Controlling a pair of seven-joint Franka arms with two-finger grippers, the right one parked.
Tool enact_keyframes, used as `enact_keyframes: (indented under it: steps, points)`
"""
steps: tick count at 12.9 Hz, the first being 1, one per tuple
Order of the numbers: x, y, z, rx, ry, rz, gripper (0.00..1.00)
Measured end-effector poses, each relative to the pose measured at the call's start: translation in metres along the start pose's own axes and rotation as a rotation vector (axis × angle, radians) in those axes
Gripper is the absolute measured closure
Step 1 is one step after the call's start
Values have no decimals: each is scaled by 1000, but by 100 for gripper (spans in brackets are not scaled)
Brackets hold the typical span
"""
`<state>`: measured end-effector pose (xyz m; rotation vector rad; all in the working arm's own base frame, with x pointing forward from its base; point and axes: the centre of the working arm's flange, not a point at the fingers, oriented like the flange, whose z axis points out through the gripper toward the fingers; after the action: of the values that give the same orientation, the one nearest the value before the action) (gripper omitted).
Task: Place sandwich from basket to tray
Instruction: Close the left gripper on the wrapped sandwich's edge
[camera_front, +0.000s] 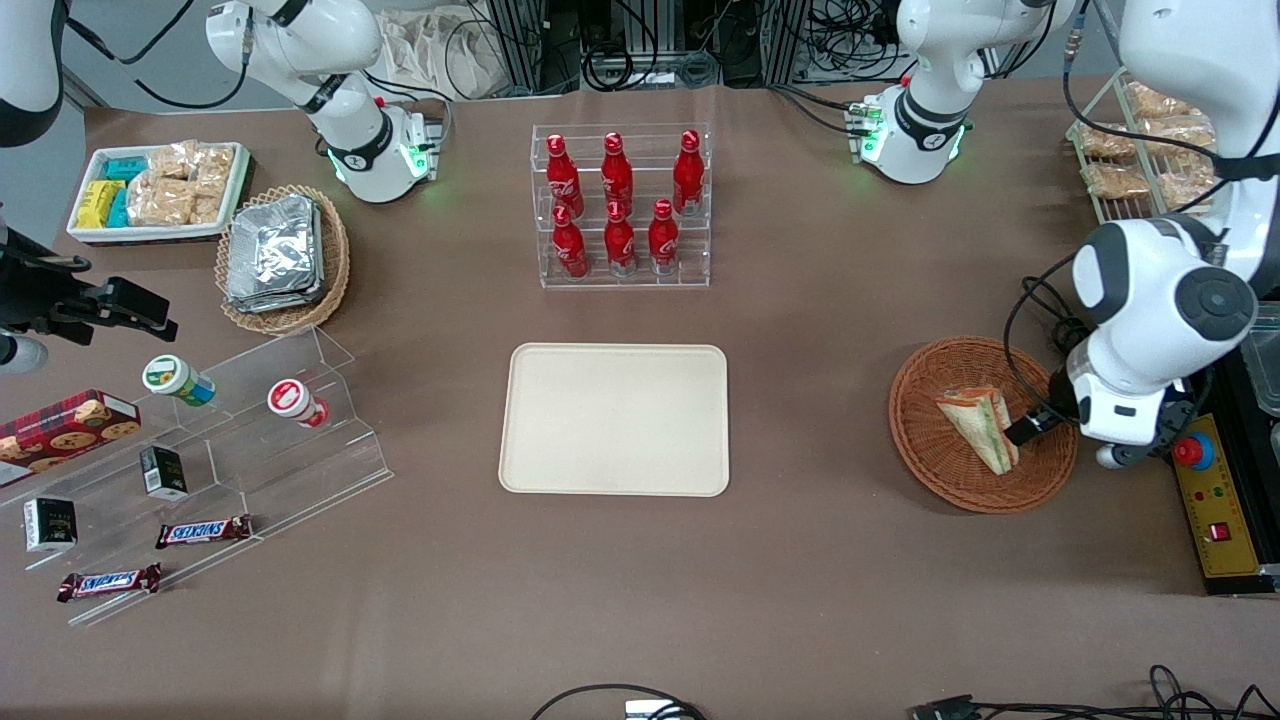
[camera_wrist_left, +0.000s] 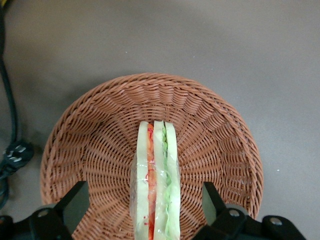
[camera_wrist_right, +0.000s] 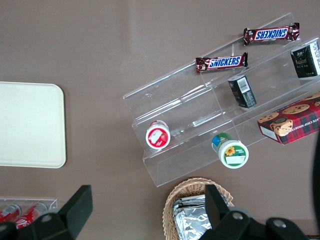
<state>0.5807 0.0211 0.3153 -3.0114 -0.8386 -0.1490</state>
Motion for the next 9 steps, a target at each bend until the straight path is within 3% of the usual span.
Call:
enact_keyframes:
  steps: [3, 9]
  points:
    - [-12, -4, 9, -15, 17, -4, 0]
    - [-27, 8, 16, -11, -2, -39, 0]
